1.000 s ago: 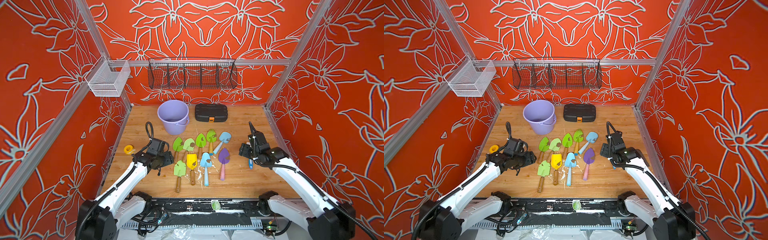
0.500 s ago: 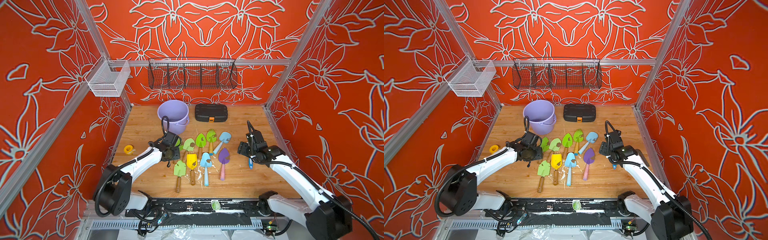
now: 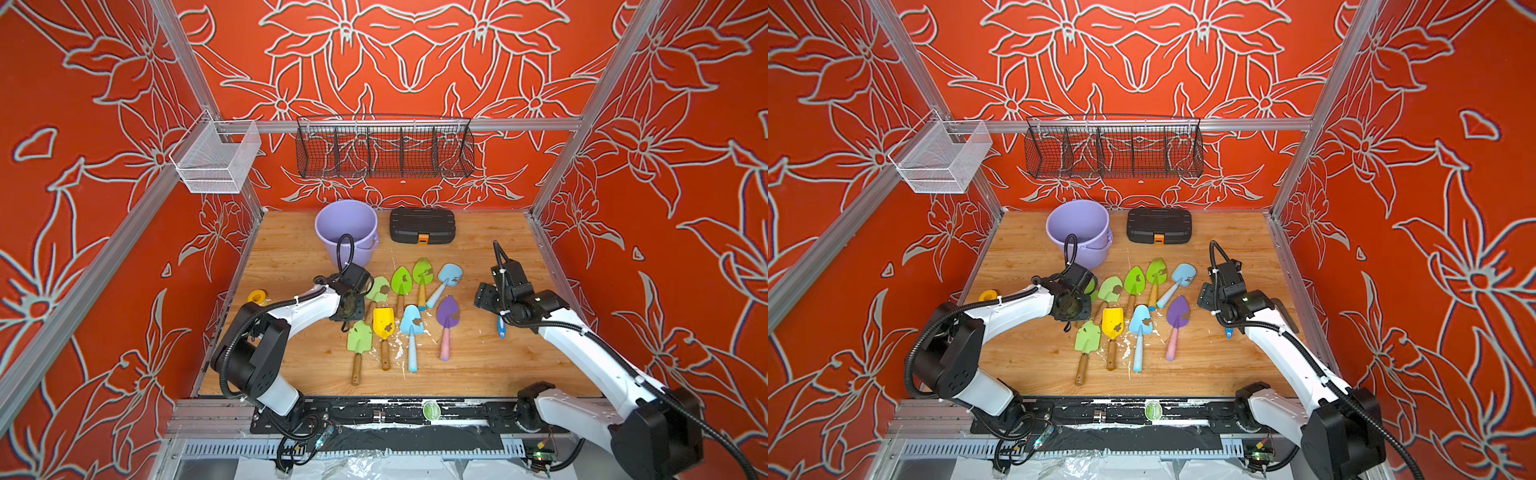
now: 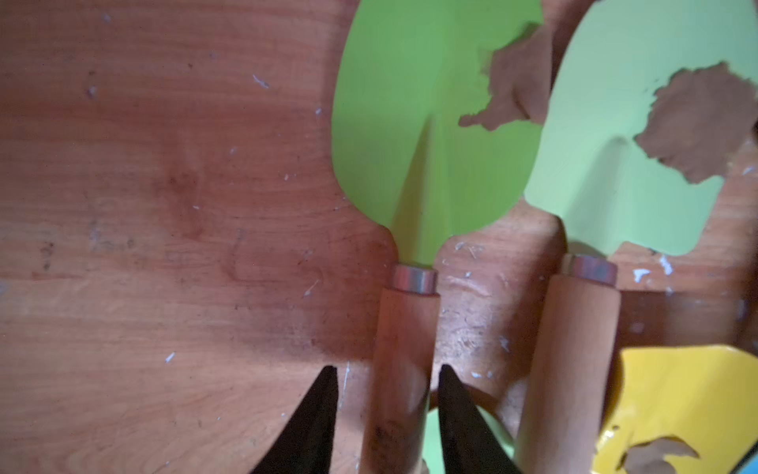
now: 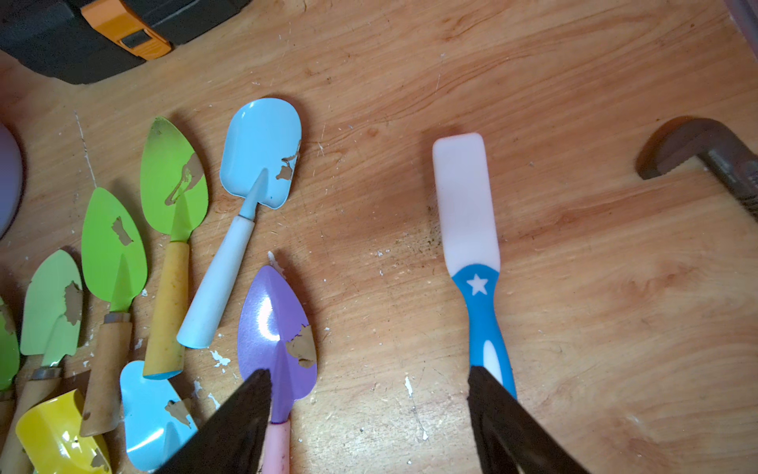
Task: Brush the soil off the hand trowel and place it into the bucket
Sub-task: Pick up the hand trowel from the center of the board.
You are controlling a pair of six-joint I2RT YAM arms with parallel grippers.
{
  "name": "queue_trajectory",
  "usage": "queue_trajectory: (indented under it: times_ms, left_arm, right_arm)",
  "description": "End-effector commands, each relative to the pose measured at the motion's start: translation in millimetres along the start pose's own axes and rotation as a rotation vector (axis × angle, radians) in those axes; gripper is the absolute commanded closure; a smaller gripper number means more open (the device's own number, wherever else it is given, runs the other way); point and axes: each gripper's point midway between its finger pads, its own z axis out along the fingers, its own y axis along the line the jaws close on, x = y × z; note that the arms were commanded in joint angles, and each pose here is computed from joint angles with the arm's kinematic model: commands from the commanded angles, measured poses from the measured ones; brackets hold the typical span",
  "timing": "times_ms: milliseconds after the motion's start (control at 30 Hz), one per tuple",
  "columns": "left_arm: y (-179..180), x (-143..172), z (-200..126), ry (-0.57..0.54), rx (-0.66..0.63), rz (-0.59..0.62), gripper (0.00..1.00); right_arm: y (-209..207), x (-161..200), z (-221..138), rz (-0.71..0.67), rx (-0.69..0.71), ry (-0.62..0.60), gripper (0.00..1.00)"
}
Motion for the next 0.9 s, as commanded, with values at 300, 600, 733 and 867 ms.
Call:
queue_trajectory:
  times_ms: [300, 600, 733, 867]
  left_arm:
    - [-4.1, -1.5, 12.7, -0.004, -0.029, 0.009, 0.63]
    - [2.1, -2.1, 13.1, -0.02, -0.067, 0.023, 0.72]
    - [3.7, -8.4, 4.6, -0.043, -0.077, 0.043, 0.85]
    - [2.2, -13.2, -5.9, -0.047, -0.074, 0.078, 1.0]
  right_arm:
    - [-0.1, 4.3, 4.5, 0.025, -0.005, -0.002, 0.22]
    - [-3.3, 5.6, 6.6, 0.029, 0.006, -0.007, 0.22]
    - [-7.5, 7.8, 9.1, 0.026, 0.024, -0.006, 0.22]
    - [-9.7, 7.2, 8.9, 0.021, 0.038, -0.005, 0.21]
